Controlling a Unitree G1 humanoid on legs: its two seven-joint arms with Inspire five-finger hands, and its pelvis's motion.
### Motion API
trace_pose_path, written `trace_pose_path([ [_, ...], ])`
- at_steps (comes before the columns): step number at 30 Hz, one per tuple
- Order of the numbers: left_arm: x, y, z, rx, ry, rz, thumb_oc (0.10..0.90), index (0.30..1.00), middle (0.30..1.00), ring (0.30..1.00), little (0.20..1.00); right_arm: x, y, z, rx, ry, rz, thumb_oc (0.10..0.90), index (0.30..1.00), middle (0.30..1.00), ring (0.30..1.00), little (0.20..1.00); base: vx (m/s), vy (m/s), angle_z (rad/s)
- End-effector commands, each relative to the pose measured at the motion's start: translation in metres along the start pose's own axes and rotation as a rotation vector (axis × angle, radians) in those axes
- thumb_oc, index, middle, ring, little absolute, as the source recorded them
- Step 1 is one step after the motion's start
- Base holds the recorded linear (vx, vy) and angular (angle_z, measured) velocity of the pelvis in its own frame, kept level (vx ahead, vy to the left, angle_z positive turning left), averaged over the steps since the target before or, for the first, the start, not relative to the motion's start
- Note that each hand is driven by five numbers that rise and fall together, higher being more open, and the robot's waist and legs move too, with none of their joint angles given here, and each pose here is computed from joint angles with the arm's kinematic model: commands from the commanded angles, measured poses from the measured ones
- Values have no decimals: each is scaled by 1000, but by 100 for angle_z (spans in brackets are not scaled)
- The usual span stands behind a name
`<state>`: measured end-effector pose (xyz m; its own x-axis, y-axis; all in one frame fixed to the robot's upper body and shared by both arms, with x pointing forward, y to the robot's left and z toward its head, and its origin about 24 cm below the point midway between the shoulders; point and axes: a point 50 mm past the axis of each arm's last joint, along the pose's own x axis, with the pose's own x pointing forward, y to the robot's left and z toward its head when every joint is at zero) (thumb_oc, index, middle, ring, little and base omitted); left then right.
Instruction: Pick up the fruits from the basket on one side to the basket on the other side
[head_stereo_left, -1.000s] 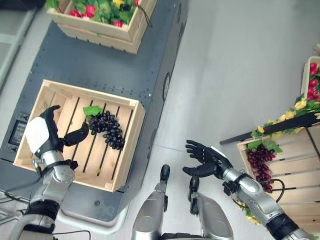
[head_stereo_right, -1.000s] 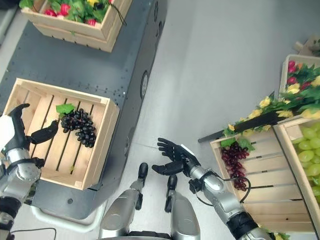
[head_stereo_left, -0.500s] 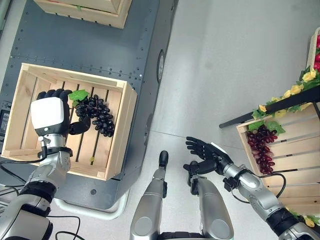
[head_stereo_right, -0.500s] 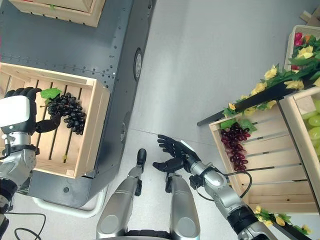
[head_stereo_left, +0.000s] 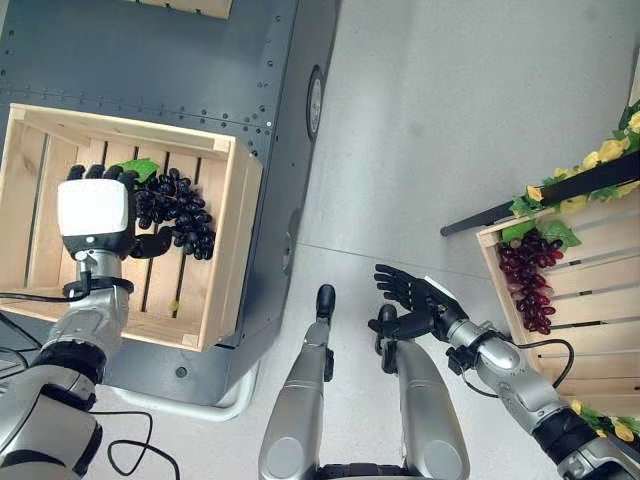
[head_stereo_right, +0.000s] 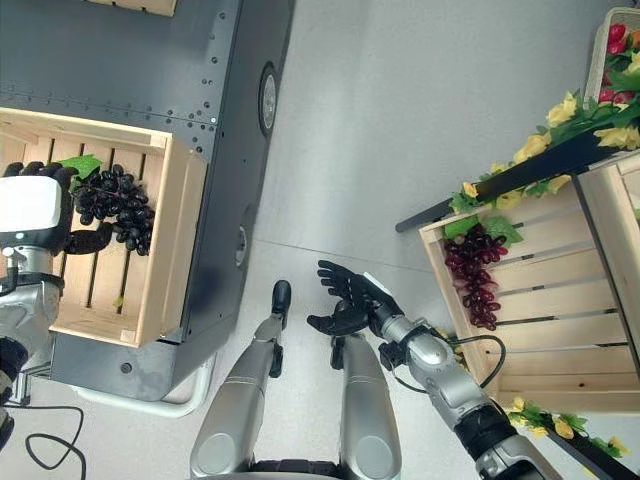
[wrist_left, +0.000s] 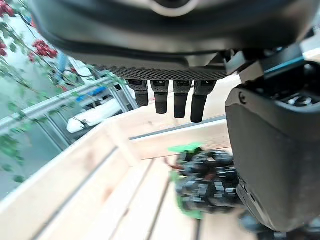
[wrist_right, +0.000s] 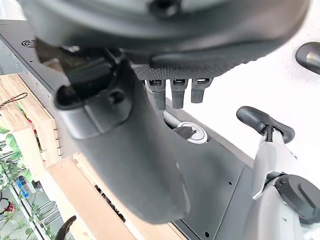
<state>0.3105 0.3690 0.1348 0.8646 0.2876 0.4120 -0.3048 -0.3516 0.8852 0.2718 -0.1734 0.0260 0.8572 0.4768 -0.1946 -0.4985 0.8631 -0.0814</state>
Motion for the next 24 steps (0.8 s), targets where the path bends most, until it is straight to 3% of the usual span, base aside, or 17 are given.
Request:
trace_pose_path([
  [1,24,41,-43,155,143,142,800,900,900,900,900,0,15,27,-25,-151,57,800,900,900,900,900,0,0,0],
  [9,34,51,-53,212,225,145,800,900,900,900,900,4,20,29,-20,-161,51,800,900,900,900,900,1,9,0],
  [24,48,59,-44,255,128,58,800,900,900,900,900,3,17,30,-8,-169,23,800,900,900,900,900,4,15,-2],
])
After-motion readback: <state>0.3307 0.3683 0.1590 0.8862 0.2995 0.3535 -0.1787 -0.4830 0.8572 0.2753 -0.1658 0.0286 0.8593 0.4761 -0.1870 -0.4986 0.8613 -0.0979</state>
